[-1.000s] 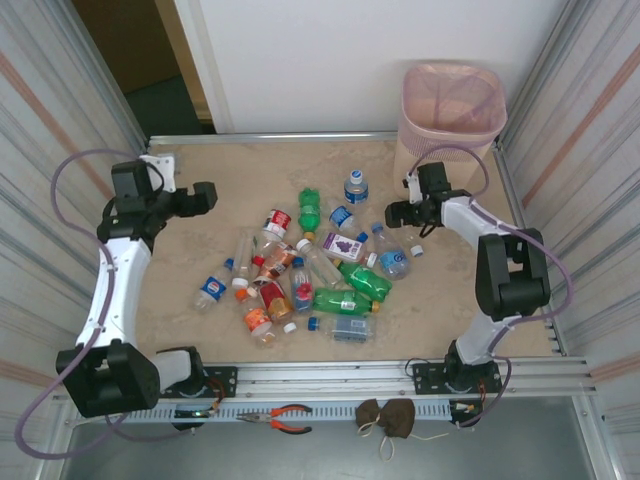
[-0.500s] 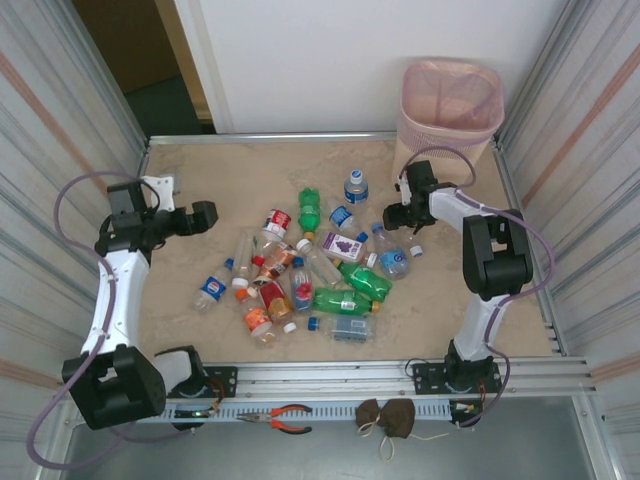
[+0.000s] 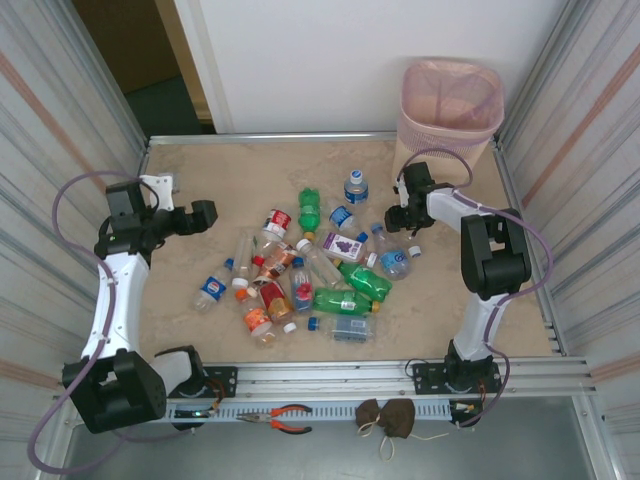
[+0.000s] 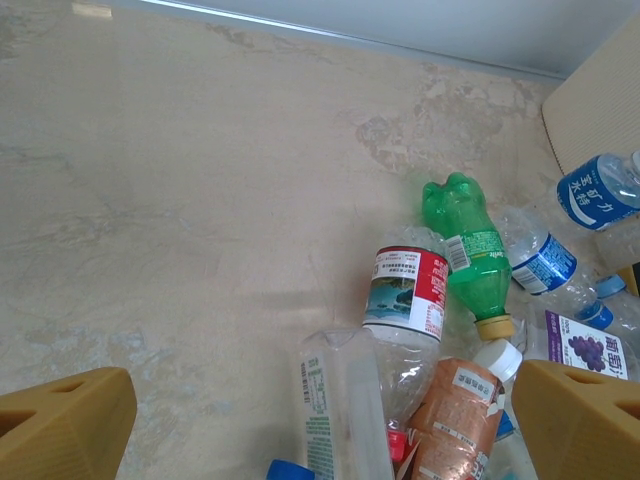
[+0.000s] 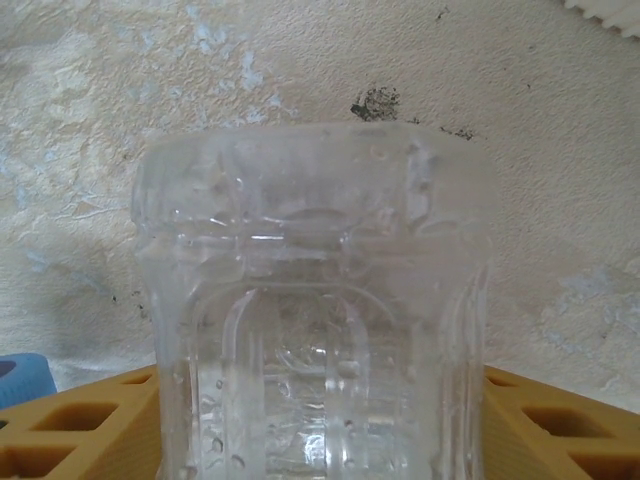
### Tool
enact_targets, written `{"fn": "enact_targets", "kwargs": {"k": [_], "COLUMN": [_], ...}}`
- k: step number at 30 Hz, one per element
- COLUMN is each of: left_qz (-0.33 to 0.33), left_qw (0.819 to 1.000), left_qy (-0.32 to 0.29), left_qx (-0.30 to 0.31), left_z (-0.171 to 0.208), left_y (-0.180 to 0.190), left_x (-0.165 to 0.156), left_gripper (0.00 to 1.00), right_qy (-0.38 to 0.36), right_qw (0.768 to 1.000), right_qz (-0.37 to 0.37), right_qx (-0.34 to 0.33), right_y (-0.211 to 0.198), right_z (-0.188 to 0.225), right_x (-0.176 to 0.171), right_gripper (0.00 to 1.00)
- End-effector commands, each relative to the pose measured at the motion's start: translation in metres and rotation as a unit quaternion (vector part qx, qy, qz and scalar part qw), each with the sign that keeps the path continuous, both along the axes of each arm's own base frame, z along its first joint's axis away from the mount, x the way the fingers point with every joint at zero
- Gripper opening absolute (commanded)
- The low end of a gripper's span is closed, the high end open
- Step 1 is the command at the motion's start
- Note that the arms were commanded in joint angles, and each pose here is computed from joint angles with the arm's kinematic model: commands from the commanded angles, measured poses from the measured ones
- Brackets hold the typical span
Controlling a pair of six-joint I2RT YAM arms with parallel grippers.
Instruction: Put the plastic bottles in the bin
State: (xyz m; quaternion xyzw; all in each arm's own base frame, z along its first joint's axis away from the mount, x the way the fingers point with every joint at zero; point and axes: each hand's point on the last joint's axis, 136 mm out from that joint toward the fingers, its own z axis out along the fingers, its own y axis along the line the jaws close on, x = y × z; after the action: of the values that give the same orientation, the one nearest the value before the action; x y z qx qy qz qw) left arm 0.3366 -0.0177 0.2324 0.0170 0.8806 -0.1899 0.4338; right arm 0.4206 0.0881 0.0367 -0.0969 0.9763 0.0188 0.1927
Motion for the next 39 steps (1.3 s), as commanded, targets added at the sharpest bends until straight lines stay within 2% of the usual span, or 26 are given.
{"fn": "enact_targets", "kwargs": {"k": [1,9,16,20,29,34,39], "left_qz": [-0.005,-0.011,-0.010,-0.010,-0.005,-0.007,-0.007], "left_qw": [1.000,0.999,0.998,0.998,0.998,0.998,0.997], "left_qy": [-0.021,-0.029,-0.030,-0.031,-0.031,-0.029,-0.030], "left_qx": [-0.007,-0.027,-0.051,-0.051,-0.052,-0.059,-0.069], "left_z": [0.008,0.010,0.011,0.012,0.012,0.011,0.009], "left_y": [-0.003,-0.004,-0.002,-0.002,0.001,0.000,-0.001], "left_x": [-0.001,0.000,0.002,0.001,0.002,0.002,0.003], "left_gripper": [0.97,0.97,0.96,0.96,0.96,0.96,0.96], "right_qy": [-0.009,-0.036,-0.088,-0.125,-0.235,-0.309,-0.357], "right_qw": [1.000,0.999,0.995,0.990,0.959,0.926,0.894], "right_qz": [0.009,0.007,0.000,0.001,-0.010,-0.045,-0.072], "right_qx": [-0.011,-0.002,0.038,0.070,0.157,0.215,0.261], "right_y": [-0.001,-0.002,0.002,0.007,0.003,-0.022,-0.044], "right_z": [0.017,0.061,0.129,0.176,0.293,0.359,0.394], "right_x": [-0.006,-0.024,-0.035,-0.028,0.010,0.046,0.084], "right_gripper": [0.63,0.61,0.61,0.61,0.60,0.59,0.57]}}
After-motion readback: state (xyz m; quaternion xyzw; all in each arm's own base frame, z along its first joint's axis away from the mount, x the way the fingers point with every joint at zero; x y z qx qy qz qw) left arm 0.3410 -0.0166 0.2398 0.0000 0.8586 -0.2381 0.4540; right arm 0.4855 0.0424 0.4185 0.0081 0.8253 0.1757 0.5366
